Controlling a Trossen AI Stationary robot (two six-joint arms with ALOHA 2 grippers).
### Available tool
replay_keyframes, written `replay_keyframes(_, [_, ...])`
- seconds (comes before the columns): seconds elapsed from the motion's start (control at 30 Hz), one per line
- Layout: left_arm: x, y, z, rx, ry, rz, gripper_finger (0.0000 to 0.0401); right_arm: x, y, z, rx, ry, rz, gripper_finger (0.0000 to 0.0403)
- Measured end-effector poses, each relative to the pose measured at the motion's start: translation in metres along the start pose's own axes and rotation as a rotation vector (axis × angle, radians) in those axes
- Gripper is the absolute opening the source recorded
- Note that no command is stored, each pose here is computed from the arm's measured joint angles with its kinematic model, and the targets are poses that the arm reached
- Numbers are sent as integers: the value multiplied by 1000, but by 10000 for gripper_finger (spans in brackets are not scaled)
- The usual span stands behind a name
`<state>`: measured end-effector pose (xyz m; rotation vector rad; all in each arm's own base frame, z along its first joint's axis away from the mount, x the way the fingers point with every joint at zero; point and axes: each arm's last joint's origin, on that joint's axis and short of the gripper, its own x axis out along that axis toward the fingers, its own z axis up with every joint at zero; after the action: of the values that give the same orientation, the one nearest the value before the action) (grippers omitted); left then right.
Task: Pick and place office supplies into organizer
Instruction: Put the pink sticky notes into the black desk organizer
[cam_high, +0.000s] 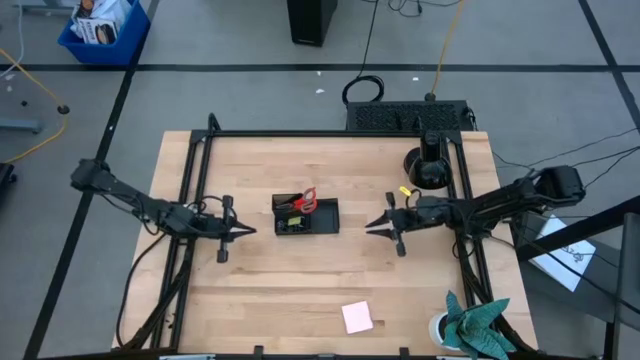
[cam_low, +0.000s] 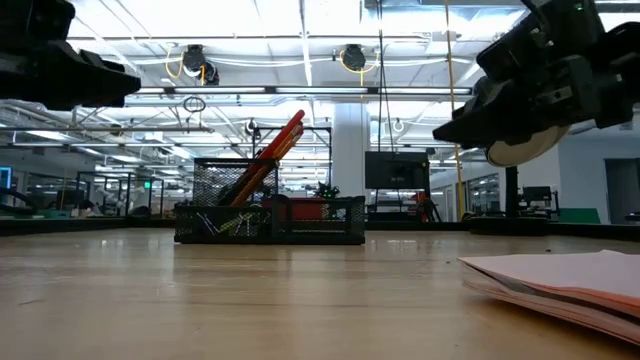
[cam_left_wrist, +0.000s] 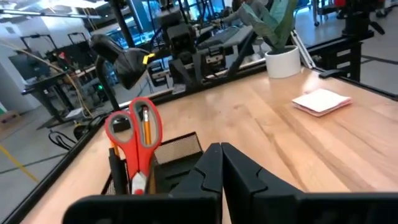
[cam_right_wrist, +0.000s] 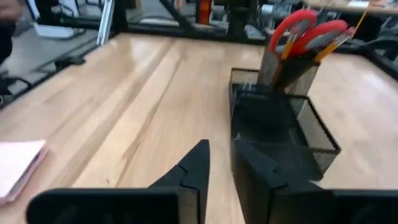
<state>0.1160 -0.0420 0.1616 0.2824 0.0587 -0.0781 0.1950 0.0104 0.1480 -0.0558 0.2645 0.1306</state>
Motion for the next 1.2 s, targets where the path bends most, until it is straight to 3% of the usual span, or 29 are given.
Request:
replay_keyframes(0.13, [3,0,5,-10,-52,1,12,3,0,3,12,1,7,79])
replay_keyframes(0.27, [5,-3,9,-22,-106,-70,10,7,16,8,53,32,171,99])
replay_keyframes(0.33, [8,-4,9,-14,-82,-81,4,9,27,13,44,49,199,111])
replay_keyframes(0.47, [16,-7,9,-13,-16,-93,5,13,40,24,-3,60,116,138])
replay_keyframes(0.67, [40,-14,25,-109,58,-134,4,14,67,37,-22,52,135,174])
replay_keyframes(0.97, [102,-59,50,-137,184,-258,3,19,139,32,-97,119,59,193])
replay_keyframes(1.2, [144,-94,69,-185,198,-306,6,39,192,37,-257,215,10,199])
